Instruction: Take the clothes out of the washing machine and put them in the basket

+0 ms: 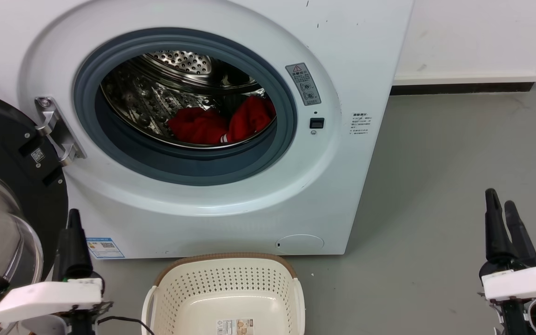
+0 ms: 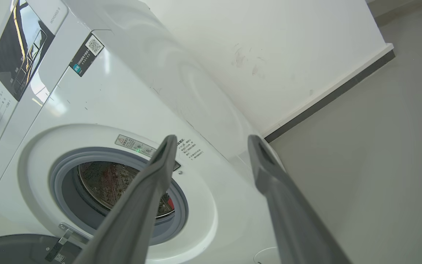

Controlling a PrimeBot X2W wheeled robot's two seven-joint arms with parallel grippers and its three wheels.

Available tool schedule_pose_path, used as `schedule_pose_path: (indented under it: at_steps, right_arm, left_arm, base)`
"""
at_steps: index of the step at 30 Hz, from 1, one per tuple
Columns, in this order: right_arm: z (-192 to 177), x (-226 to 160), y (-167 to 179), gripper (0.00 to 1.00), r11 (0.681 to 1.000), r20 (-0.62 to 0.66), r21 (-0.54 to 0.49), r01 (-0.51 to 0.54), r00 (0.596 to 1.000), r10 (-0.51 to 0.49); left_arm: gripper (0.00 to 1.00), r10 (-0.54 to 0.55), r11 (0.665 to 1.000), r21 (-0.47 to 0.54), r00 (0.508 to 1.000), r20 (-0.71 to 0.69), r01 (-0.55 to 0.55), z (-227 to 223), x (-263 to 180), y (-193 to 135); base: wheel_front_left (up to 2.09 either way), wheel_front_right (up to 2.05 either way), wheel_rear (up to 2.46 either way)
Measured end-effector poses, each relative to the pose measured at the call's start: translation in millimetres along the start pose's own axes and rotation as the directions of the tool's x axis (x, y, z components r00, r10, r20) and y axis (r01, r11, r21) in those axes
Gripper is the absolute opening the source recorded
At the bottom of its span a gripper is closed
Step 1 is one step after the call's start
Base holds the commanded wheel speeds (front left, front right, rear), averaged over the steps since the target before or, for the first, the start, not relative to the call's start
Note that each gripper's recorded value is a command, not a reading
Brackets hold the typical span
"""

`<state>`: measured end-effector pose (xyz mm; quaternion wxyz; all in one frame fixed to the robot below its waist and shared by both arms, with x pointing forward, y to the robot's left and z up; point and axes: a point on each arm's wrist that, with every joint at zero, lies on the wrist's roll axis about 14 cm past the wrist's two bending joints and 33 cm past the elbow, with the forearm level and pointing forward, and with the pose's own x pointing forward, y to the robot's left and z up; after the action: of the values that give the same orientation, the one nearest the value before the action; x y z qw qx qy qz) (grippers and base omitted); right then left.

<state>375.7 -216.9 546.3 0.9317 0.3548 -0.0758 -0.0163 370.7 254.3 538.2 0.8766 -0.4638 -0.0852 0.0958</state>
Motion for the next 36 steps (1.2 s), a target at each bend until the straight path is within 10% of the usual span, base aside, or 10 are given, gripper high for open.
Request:
schedule_pose_path:
  at_steps: [11, 36]
  right_arm:
    - [-0.5, -1.6, 33.0, 1.0, 0.958, -0.002, -0.267, -0.109, 0.994, 0.112]
    - [-18.2, -16.4, 34.4, 1.0, 0.779, -0.063, -0.607, -0.156, 0.987, 0.148]
  left_arm:
    - [1.0, -0.123, 0.96, 0.246, 0.991, -0.053, 0.132, -23.2, -10.3, -38.3]
    - [1.0, -0.176, 0.747, 0.633, 0.979, -0.106, 0.203, -55.4, -29.8, -60.7]
  base:
    - [0.0, 0.0, 0.0]
    - [0.0, 0.0, 0.0]
